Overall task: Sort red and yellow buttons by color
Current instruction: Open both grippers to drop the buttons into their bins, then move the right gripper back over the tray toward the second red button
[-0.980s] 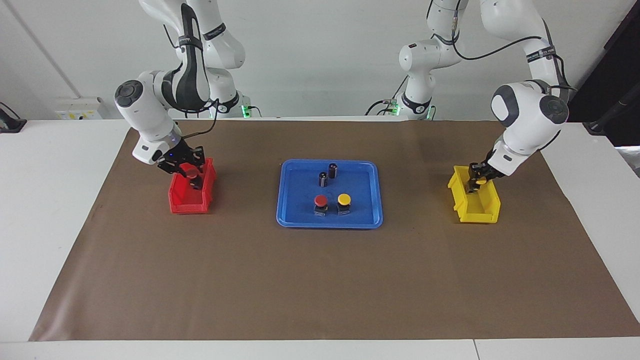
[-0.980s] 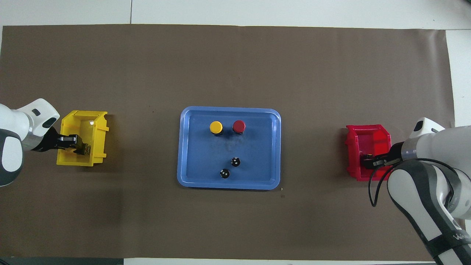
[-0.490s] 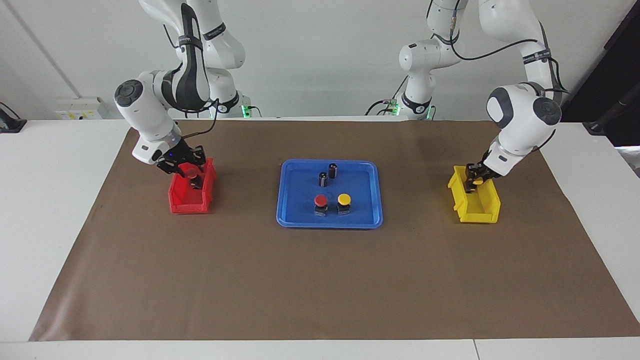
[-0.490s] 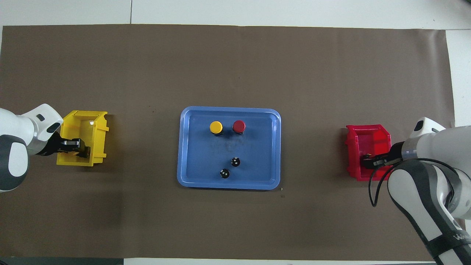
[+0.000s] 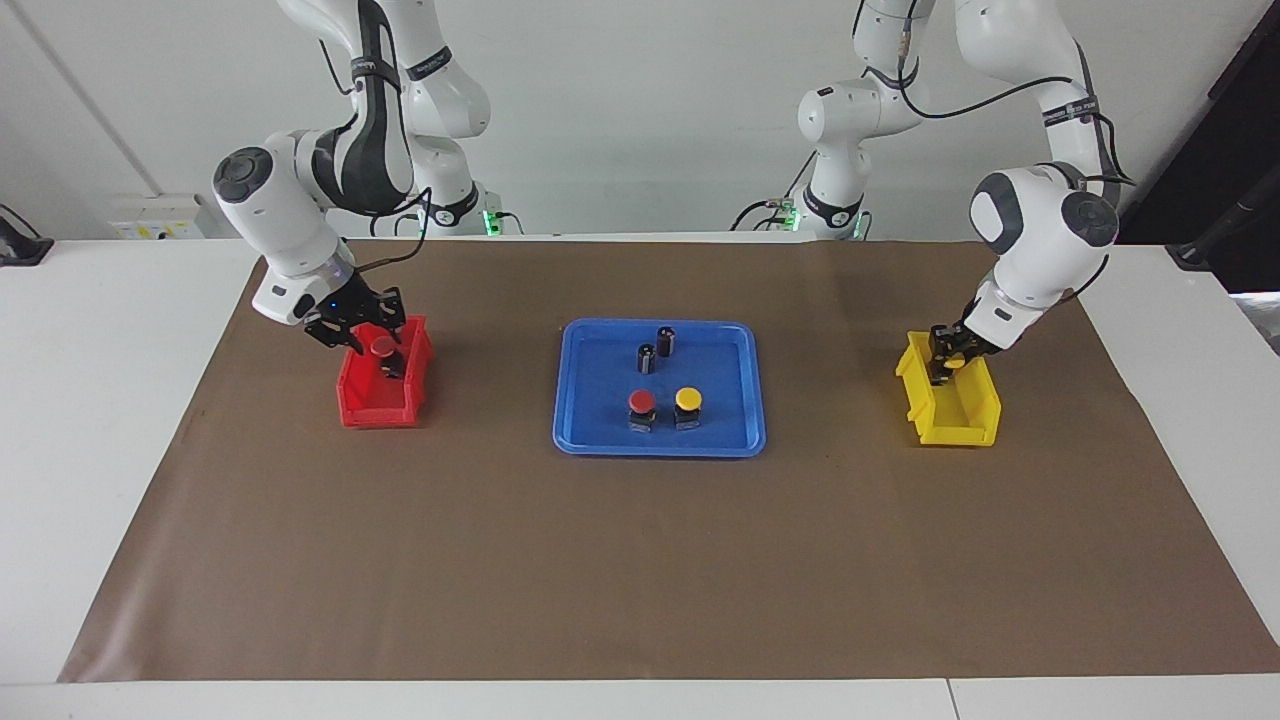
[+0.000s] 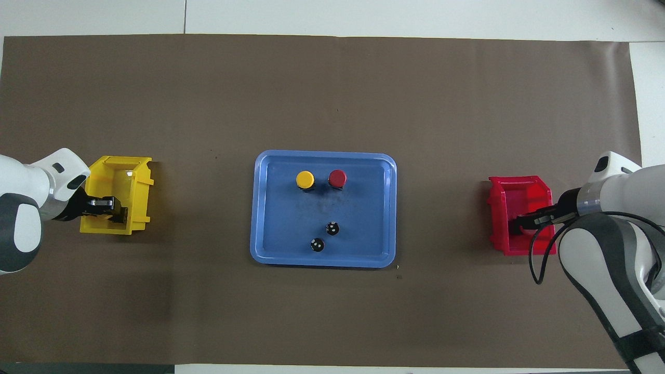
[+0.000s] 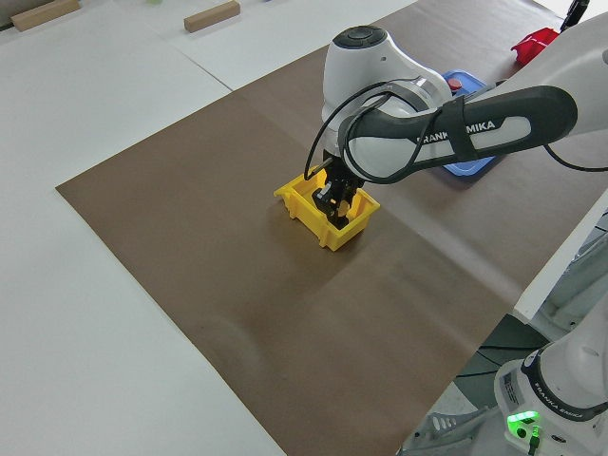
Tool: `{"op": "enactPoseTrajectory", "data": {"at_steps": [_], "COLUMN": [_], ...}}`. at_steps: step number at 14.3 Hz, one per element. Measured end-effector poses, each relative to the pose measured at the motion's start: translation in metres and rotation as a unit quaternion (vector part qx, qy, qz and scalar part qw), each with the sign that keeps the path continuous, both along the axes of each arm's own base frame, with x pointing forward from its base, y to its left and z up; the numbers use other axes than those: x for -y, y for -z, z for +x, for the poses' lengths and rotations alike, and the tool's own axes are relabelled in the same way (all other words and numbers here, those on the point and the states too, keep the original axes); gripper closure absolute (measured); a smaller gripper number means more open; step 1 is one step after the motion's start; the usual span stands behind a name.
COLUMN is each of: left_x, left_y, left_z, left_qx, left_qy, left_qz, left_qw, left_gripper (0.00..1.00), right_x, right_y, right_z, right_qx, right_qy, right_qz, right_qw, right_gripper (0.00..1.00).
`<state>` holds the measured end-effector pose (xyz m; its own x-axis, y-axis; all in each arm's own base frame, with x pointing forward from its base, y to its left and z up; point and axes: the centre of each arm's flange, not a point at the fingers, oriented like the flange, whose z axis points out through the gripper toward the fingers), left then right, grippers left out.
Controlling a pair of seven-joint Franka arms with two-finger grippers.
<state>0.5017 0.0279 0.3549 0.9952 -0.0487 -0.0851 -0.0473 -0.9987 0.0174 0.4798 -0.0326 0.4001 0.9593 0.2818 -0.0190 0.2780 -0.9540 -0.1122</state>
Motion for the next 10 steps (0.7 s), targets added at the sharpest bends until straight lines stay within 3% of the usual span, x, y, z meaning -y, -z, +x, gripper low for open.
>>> {"op": "enactPoseTrajectory", "data": {"at_steps": [3,10], "left_x": [0.0,0.002], "left_y": [0.0,-0.021], "left_z": [0.0,0.012], "left_qx": [0.002,0.016], "left_qy": [0.001,0.003], "left_qz": [0.0,0.001], "left_qw": [1.0,1.0], "left_gripper": [0.51,0.41], "right_x": [-0.039,-0.275], "right_y": [-0.035,-0.107], "right_z": [0.02,0.068], "right_qx": [-0.008,0.028], "right_qy": [0.024,0.141], "right_qz": [0.001,0.016], "right_qw": [1.0,0.989], "right_gripper": [0.37,0.34]}}
